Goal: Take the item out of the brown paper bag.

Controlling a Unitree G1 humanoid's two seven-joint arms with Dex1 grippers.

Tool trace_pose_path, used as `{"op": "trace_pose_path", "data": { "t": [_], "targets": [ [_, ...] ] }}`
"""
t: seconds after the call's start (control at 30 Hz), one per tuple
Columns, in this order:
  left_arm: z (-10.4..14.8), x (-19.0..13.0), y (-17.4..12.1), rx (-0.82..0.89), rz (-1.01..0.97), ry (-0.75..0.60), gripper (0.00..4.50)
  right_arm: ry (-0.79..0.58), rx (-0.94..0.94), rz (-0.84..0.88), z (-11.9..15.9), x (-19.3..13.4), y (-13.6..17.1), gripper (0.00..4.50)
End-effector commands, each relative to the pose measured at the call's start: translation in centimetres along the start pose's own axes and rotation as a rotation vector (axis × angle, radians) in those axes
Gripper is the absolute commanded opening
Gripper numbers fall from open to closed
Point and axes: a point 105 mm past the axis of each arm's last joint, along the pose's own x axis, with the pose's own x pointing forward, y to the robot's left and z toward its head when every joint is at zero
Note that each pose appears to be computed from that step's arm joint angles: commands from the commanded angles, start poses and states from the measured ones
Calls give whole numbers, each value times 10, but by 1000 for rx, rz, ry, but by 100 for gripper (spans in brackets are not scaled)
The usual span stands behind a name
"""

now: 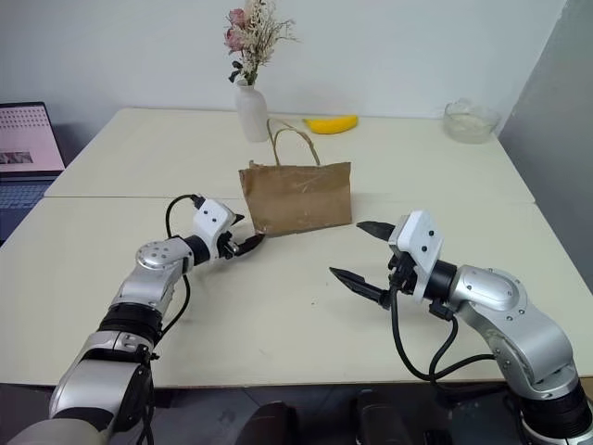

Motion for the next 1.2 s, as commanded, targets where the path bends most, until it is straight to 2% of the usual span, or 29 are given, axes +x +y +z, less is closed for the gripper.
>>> {"op": "trace_pose_path", "data": {
  "t": [0.03, 0.2, 0.33, 0.4, 0.57, 0.77, 0.97, 1.07, 1.2],
  "targets": [
    [14, -1, 14, 34, 43, -45, 356, -22, -35, 14, 10, 0, 3, 450],
    [18, -13, -7, -20, -101, -115, 356, -22, -35, 17, 10, 0, 4, 450],
    [22, -45, -19, -62, -142, -155, 356, -28, -26, 9, 11, 1, 4, 450],
    [31, -60, -24, -75, -144, -178, 356, -30, -22, 6, 11, 0, 3, 450],
    [73, -105, -43, -146, -79, -307, 356, -27, 2, -16, 10, 4, -8, 450],
    [79, -134, -65, -170, -29, -292, 356, 1, -8, -89, 5, 23, -42, 450],
    [74, -149, -76, -181, -8, -254, 356, 3, -59, -120, 14, 48, -79, 450],
    [75, -152, -81, -183, -6, -258, 360, 1, -98, -148, 25, 68, -105, 397],
    [79, -158, -82, -154, 9, -272, 360, 44, -199, -182, 37, 97, -139, 250]
  ]
}}
